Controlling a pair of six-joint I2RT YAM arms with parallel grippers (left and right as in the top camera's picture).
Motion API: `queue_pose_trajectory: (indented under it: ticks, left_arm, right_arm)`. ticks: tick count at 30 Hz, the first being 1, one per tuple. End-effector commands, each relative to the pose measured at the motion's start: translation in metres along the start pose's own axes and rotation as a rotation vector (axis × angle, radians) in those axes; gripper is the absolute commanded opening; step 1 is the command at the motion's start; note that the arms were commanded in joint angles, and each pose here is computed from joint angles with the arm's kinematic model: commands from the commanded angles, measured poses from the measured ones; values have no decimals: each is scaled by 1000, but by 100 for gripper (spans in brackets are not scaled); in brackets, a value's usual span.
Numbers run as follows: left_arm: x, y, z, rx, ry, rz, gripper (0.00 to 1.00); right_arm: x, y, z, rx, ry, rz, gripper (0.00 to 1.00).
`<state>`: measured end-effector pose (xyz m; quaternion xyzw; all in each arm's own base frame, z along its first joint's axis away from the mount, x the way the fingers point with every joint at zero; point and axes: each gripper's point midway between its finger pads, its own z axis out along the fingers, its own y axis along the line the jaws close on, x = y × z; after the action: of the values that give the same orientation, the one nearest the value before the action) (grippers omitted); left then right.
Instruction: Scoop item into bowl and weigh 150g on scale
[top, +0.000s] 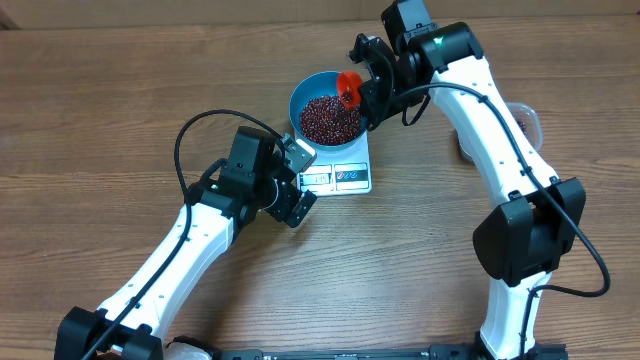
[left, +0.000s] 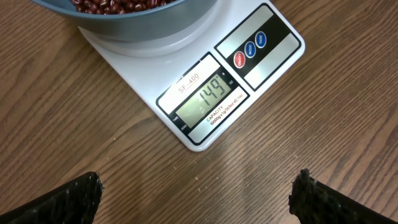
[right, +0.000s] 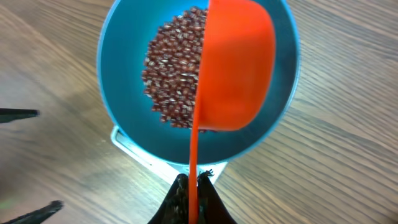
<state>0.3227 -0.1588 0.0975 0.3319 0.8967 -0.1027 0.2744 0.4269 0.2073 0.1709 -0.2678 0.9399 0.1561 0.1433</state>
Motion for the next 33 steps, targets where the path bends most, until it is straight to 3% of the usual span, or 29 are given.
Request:
queue_pose_trajectory:
  ticks: [1,7,33]
  left_arm:
    - [3,-2,3,14,6,-8,100]
    - [3,-2,3,14,6,-8,99]
    - [3,-2,3,14,6,-8,99]
  right_arm:
    - [-10,6,-23,119,-47,-40,4]
    - [-10,9,-20,221,-27,-83,4]
    - [-10,12,-20,222,-27,-91,4]
